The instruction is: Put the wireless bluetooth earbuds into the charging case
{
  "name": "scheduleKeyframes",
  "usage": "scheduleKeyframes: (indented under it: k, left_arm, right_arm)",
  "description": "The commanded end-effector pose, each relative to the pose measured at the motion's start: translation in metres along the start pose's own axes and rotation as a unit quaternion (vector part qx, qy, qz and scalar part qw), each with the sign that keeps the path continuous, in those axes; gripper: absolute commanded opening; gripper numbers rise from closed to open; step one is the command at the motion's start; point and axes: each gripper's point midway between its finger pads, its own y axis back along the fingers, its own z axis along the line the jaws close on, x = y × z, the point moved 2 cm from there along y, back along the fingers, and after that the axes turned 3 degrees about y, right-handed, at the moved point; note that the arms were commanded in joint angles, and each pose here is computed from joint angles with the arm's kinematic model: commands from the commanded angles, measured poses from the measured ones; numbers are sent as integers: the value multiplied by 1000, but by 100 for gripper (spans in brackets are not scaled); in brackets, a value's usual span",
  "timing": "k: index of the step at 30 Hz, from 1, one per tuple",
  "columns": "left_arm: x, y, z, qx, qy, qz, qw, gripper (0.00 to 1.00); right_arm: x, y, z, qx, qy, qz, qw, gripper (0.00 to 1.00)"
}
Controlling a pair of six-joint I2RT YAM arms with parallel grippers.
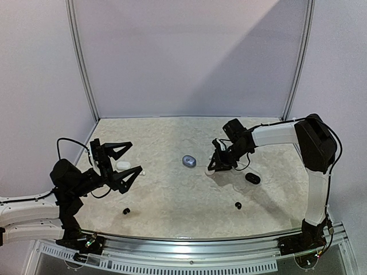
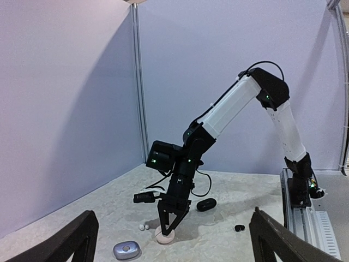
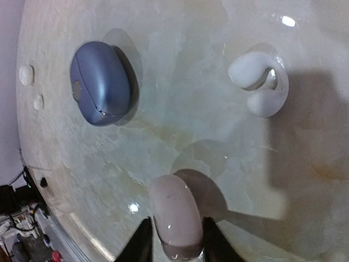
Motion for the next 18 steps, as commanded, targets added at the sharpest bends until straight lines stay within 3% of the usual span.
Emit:
scheduleKeyframes:
  k: [1,12,18]
  left_arm:
    - [3,2,-4,8,-6,1,1000,98]
    - [6,1,-3,9,-3,5,1000,98]
    - [9,0,-2,7,-3,11,1000,98]
  right_arm:
    - [7,-14,-21,33,-9,34,999,41]
    - [-12,20,-13,105,66,8,992,81]
    - [-15,28,20,171,187,0,967,85]
